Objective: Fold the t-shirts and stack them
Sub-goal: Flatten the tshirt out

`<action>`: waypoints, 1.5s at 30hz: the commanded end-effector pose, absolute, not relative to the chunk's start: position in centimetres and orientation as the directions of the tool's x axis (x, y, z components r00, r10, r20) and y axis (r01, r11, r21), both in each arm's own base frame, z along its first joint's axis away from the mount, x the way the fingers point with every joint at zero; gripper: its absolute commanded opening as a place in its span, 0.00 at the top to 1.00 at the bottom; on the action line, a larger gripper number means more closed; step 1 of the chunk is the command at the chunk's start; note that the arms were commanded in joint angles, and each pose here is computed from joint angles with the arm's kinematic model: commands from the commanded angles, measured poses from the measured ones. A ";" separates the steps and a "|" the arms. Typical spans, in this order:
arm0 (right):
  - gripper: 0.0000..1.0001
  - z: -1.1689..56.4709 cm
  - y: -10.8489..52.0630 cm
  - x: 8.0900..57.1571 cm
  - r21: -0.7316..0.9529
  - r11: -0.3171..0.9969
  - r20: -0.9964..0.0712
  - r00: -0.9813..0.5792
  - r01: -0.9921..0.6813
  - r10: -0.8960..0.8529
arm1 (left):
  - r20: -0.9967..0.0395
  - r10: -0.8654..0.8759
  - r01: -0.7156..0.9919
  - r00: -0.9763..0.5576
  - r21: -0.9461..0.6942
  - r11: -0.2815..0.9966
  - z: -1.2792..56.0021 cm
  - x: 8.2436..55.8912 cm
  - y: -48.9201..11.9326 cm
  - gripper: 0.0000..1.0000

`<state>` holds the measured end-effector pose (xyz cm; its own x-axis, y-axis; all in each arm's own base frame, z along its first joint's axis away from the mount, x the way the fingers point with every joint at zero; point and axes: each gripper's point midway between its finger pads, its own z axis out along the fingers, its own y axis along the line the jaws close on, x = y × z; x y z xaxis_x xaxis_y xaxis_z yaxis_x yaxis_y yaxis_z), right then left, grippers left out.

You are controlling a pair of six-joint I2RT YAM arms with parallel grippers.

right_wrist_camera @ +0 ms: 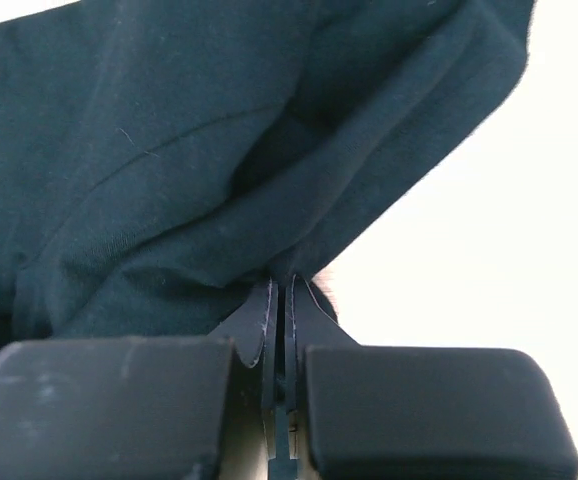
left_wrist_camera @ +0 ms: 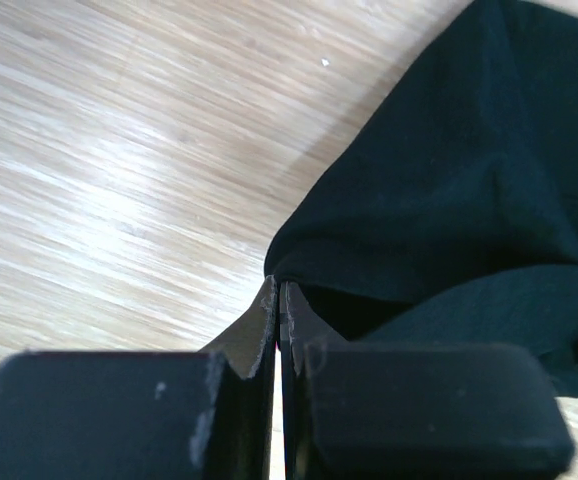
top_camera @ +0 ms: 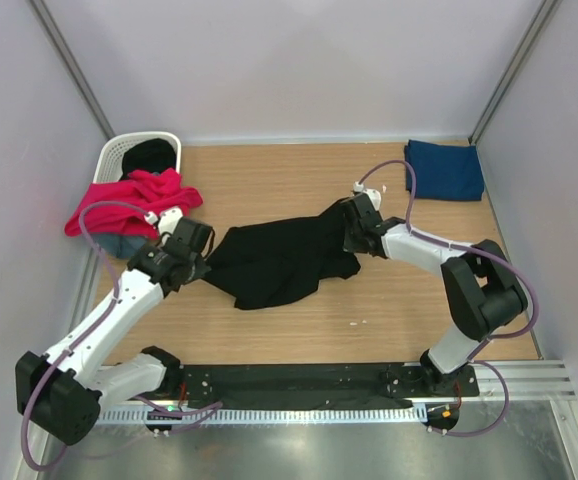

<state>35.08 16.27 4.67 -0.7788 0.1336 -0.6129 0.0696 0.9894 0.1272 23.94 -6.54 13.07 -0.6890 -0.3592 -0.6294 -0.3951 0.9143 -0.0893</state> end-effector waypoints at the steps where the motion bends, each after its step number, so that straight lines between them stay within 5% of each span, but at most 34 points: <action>1: 0.99 9.7 15.5 38.5 0.085 0.993 -0.734 -0.668 0.085 0.120 | -0.696 -0.385 -0.420 -0.606 -0.132 0.898 16.7 25.1 -5.4 1.00; 11: 0.99 28.8 8.9 39.1 -0.026 0.979 -0.883 -0.464 0.203 0.073 | -0.853 -0.343 -0.446 -0.393 -0.149 0.882 28.5 26.8 -1.0 1.00; 15: 0.99 31.0 6.6 37.0 -0.005 0.975 -0.868 -0.485 0.223 0.106 | -0.871 -0.322 -0.495 -0.372 -0.107 0.862 30.1 25.9 1.4 1.00; 20: 0.99 28.0 5.0 34.5 -0.007 0.966 -0.801 -0.580 0.260 0.151 | -0.835 -0.349 -0.437 -0.424 -0.148 0.887 27.8 25.1 0.1 1.00; 24: 0.99 22.0 4.3 30.5 -0.066 0.959 -0.667 -0.727 0.275 0.163 | -0.715 -0.396 -0.417 -0.577 -0.159 0.895 21.7 23.1 -1.9 1.00; 30: 0.99 14.3 4.8 23.6 -0.037 0.952 -0.452 -0.855 0.303 0.255 | -0.603 -0.522 -0.436 -0.604 -0.298 0.849 18.3 20.4 -4.0 1.00; 32: 0.98 13.3 5.0 21.8 -0.019 0.947 -0.407 -0.868 0.319 0.285 | -0.593 -0.516 -0.442 -0.618 -0.281 0.852 17.8 19.6 -3.8 0.84; 36: 0.82 13.0 5.2 19.9 -0.007 0.948 -0.351 -0.888 0.320 0.297 | -0.619 -0.472 -0.430 -0.628 -0.230 0.873 18.9 20.0 -3.1 0.47; 37: 0.62 13.2 4.9 19.8 -0.025 0.947 -0.348 -0.891 0.322 0.293 | -0.625 -0.463 -0.423 -0.629 -0.224 0.878 19.3 20.3 -3.1 0.32; 40: 0.23 15.2 4.1 20.6 -0.076 0.941 -0.377 -0.883 0.331 0.280 | -0.637 -0.400 -0.309 -0.660 -0.255 0.916 21.3 22.2 -5.0 0.27; 45: 0.11 21.2 5.7 26.4 0.045 0.951 -0.553 -0.785 0.306 0.279 | -0.644 -0.294 -0.068 -0.707 -0.352 0.934 22.5 25.8 -10.8 0.27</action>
<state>22.98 5.15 17.24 -0.8622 0.2726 -0.4269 0.3128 0.9495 -0.0257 23.61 -6.84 20.72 -0.6960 -0.3826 -0.6077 -0.2655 0.9234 -0.2773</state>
